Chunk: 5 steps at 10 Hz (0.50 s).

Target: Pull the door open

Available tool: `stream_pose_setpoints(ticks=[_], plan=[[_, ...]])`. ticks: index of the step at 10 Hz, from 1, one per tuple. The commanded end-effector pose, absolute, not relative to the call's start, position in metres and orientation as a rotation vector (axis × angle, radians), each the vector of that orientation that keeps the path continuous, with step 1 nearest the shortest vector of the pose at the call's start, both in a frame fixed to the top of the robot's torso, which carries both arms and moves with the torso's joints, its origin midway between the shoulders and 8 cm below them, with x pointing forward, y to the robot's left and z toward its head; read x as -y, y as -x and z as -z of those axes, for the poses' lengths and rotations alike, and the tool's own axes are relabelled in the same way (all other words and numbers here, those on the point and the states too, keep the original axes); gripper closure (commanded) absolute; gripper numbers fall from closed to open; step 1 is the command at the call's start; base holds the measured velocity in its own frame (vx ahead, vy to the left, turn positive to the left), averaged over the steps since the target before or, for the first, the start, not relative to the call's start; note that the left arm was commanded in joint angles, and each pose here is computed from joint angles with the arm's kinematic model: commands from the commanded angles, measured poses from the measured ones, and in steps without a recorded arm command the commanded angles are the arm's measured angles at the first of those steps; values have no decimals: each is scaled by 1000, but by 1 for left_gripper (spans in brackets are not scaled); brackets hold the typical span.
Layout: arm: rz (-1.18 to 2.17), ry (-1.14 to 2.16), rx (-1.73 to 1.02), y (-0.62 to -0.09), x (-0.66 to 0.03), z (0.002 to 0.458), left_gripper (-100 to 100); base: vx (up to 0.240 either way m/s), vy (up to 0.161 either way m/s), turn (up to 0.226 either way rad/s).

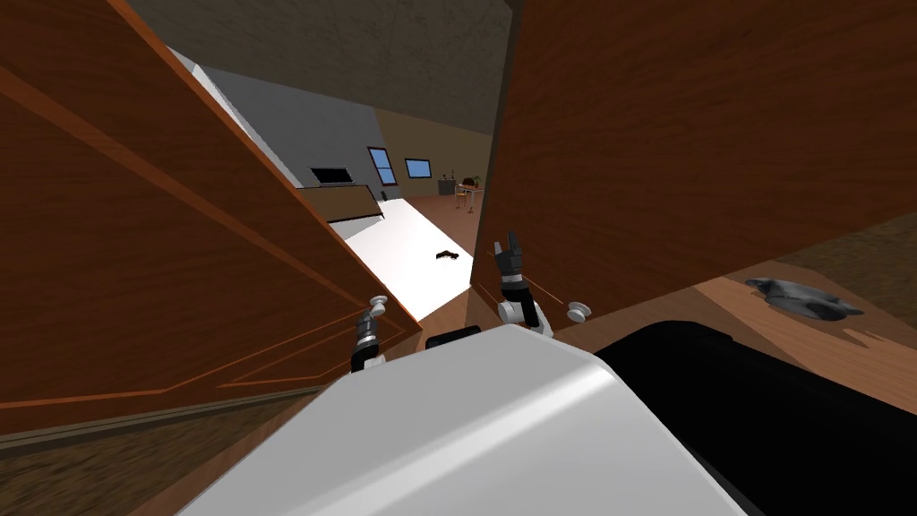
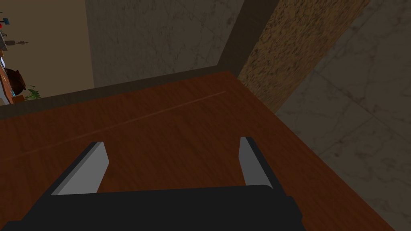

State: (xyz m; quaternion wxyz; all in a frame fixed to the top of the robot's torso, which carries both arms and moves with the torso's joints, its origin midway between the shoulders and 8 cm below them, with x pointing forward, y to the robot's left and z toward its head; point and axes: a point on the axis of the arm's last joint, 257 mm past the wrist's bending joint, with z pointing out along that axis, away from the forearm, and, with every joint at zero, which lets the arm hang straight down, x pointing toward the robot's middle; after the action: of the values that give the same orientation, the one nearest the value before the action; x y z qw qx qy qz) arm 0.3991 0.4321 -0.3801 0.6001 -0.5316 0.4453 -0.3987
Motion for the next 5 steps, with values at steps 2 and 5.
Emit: stream_pose_setpoints(ticks=[2,5], plan=[[1009,1264,-1008,-408,-412,381,100,-24,3,-18],[1084,1324,-954,-411,-411,381,100,-39,10,-21]])
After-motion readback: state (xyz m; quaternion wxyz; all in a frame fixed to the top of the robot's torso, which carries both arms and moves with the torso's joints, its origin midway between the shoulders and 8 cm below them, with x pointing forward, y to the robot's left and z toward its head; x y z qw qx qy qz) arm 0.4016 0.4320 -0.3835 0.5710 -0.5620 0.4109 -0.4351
